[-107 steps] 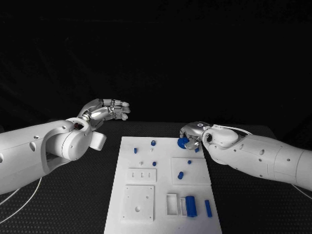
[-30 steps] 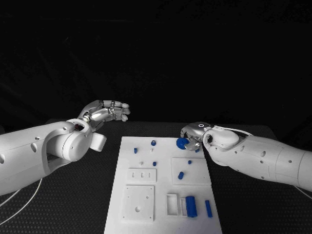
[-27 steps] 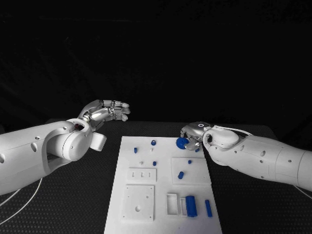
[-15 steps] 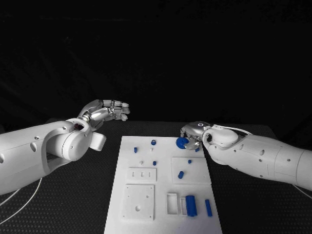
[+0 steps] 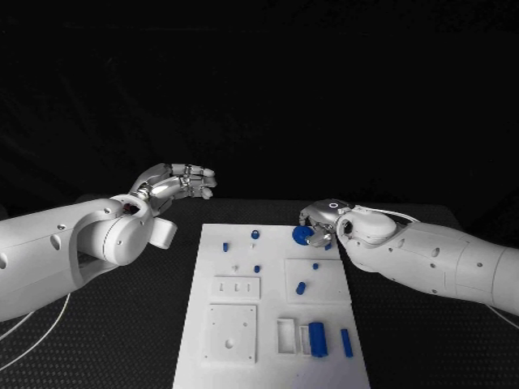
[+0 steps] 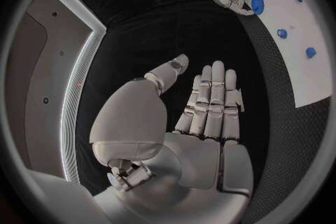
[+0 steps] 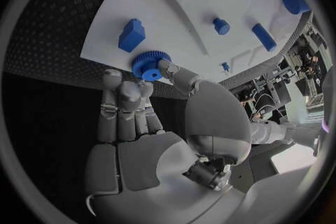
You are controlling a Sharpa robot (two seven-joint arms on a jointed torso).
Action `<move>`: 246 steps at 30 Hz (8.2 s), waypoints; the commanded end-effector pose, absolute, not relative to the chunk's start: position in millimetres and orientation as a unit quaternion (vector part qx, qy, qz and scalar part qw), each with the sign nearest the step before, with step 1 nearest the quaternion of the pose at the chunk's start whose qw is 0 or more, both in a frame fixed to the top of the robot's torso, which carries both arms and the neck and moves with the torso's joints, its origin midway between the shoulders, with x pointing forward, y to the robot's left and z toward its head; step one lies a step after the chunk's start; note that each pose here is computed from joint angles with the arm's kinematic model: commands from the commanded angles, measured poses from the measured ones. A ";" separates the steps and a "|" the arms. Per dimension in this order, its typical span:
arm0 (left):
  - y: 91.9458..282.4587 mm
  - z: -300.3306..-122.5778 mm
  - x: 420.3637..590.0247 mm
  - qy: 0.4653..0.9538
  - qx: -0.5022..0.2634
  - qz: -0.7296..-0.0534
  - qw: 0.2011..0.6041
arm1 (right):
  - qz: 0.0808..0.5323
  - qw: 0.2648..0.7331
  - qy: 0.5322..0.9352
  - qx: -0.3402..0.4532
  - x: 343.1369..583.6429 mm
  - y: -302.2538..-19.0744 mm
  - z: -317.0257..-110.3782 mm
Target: Assemble the parts on the task board
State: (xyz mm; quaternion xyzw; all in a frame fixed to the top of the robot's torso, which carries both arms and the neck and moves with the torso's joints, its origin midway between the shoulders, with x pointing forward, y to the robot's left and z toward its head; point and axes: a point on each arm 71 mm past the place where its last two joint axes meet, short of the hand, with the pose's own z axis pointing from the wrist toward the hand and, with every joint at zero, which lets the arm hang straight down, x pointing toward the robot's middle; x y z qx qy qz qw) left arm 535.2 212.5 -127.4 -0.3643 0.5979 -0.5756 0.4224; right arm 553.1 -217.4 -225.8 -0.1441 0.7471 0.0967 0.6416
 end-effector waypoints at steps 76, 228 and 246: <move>210.5 -128.0 535.0 0.604 -0.357 -0.581 0.411 | 0.100 0.656 0.735 -0.143 547.6 -214.7 -229.9; 204.7 -128.5 536.3 0.606 -0.355 -0.583 0.409 | 0.136 0.682 0.663 -0.276 518.4 -84.3 -230.0; 205.3 -128.5 536.5 0.606 -0.355 -0.583 0.409 | 0.150 0.673 0.672 -0.270 515.9 -81.6 -233.8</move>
